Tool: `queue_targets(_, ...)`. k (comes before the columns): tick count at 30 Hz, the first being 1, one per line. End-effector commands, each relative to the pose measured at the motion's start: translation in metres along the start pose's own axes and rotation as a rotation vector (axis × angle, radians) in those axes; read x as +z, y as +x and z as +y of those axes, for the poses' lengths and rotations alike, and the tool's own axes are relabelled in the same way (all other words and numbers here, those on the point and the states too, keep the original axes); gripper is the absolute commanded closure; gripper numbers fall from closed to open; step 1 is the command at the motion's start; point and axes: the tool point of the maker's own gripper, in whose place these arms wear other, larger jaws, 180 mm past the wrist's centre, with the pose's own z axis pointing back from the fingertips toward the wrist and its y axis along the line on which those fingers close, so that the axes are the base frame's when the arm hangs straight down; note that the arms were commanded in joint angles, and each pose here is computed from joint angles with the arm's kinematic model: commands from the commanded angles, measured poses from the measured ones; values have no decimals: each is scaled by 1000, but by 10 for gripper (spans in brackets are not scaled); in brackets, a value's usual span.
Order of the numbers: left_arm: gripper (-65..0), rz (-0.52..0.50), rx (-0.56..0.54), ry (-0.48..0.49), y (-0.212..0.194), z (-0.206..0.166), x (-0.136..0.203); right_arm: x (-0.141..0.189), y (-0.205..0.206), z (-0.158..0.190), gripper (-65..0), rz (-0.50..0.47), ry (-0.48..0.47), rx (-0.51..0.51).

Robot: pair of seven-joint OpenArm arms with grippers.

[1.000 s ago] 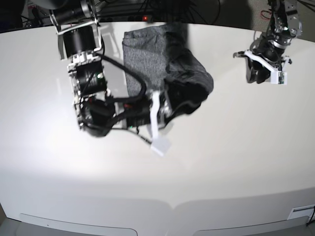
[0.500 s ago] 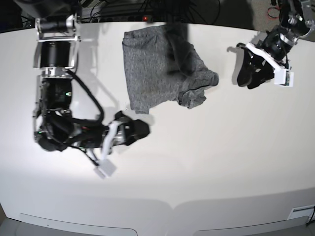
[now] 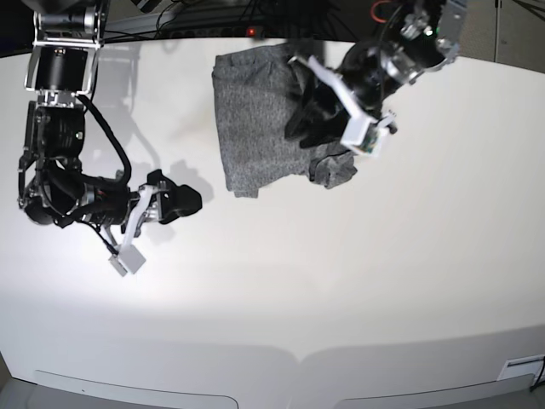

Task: Fold the T-shirt properly
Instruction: 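Release the right gripper and move the left gripper onto the shirt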

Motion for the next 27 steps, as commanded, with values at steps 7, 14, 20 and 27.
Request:
queue_targets(7,-77,134,-102,157,-24,6,-17,8,18,1,-321,-49,3,32)
queue_targets(14,-73,274,-164,329,-56,43,14,8,19,1,-321,-51,4,33)
queue_targets(20,-73,385,-210,335,-93,39,54,8,22,2,-320,-70,8,32)
queue_targets(27,-73,467,-232,243,-133,3,82,-10,20,19,-319,-51,53,57)
